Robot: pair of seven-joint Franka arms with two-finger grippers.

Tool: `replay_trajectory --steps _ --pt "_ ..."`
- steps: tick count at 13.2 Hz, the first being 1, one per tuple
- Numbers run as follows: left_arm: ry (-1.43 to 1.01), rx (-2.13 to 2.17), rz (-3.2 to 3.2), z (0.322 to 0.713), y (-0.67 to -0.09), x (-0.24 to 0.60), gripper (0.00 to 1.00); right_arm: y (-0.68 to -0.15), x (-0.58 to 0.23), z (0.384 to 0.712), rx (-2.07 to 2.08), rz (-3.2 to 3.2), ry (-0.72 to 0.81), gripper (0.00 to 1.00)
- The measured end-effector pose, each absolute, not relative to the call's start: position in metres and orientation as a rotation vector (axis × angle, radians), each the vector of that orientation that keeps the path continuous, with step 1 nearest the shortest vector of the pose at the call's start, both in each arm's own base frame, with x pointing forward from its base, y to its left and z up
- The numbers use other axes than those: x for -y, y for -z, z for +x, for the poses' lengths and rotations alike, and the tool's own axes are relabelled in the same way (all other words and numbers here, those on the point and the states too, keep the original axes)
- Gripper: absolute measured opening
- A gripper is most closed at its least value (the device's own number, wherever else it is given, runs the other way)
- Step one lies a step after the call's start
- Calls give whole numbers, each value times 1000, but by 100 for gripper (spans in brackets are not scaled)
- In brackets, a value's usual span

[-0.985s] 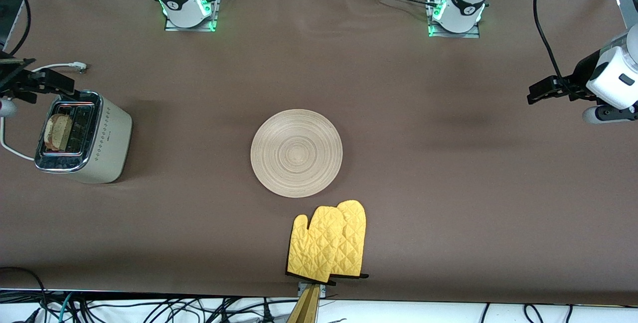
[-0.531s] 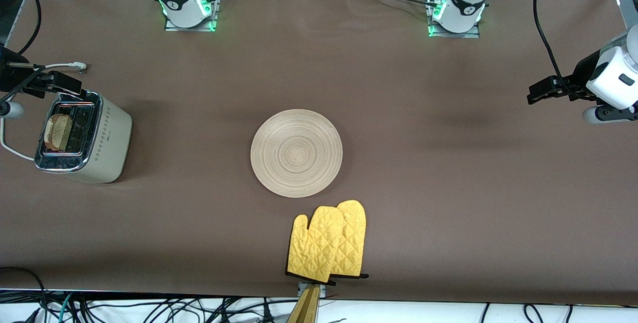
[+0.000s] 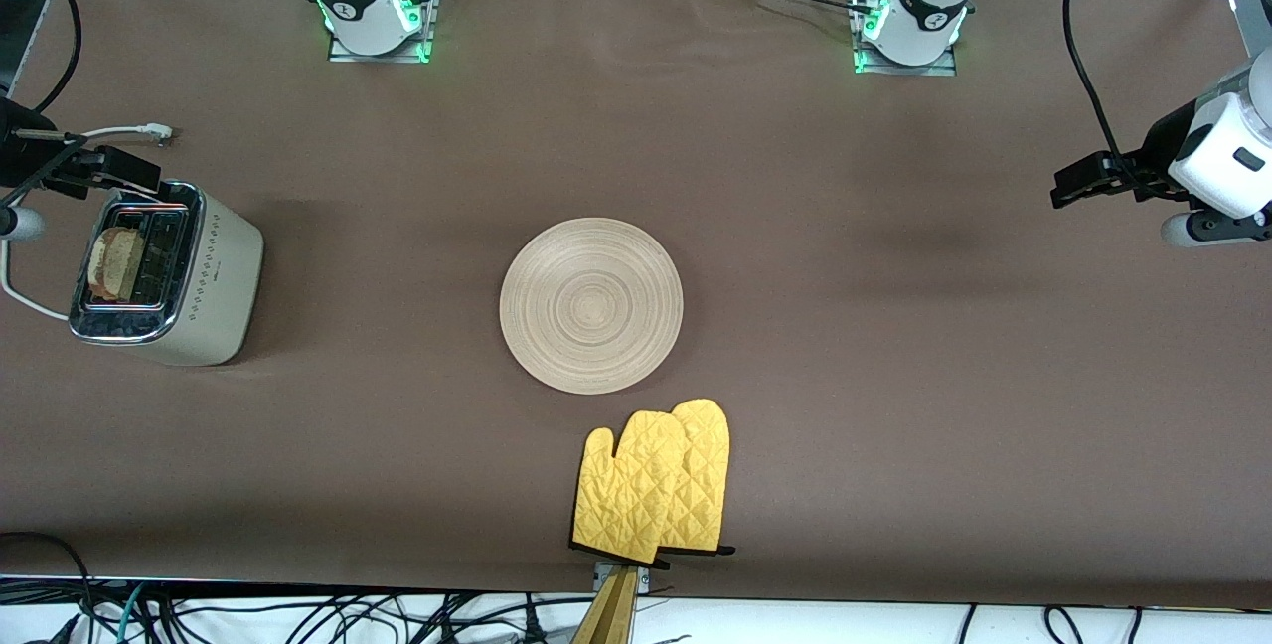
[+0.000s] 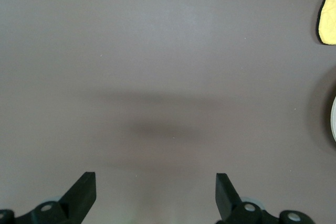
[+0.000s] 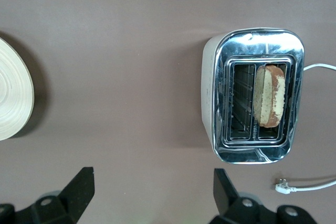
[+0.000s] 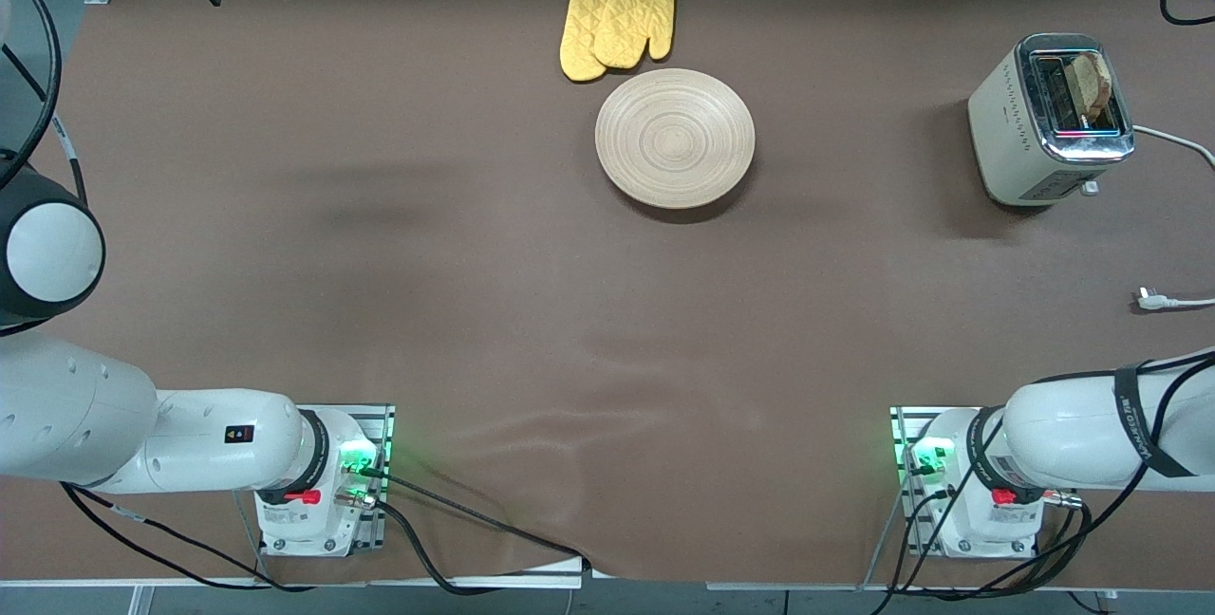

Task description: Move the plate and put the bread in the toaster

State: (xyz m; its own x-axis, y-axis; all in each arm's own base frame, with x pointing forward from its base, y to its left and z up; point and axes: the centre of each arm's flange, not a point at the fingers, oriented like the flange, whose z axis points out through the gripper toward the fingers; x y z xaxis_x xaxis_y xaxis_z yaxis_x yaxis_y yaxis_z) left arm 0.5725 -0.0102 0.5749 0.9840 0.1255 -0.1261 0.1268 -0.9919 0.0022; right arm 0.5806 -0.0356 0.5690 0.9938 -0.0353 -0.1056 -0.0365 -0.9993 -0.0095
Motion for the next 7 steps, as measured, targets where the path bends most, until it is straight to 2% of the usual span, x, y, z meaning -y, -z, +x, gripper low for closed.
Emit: replay_trajectory --steps 7 --pt "198 -198 3119 573 -575 10 100 -565 34 583 -50 -3125 -172 100"
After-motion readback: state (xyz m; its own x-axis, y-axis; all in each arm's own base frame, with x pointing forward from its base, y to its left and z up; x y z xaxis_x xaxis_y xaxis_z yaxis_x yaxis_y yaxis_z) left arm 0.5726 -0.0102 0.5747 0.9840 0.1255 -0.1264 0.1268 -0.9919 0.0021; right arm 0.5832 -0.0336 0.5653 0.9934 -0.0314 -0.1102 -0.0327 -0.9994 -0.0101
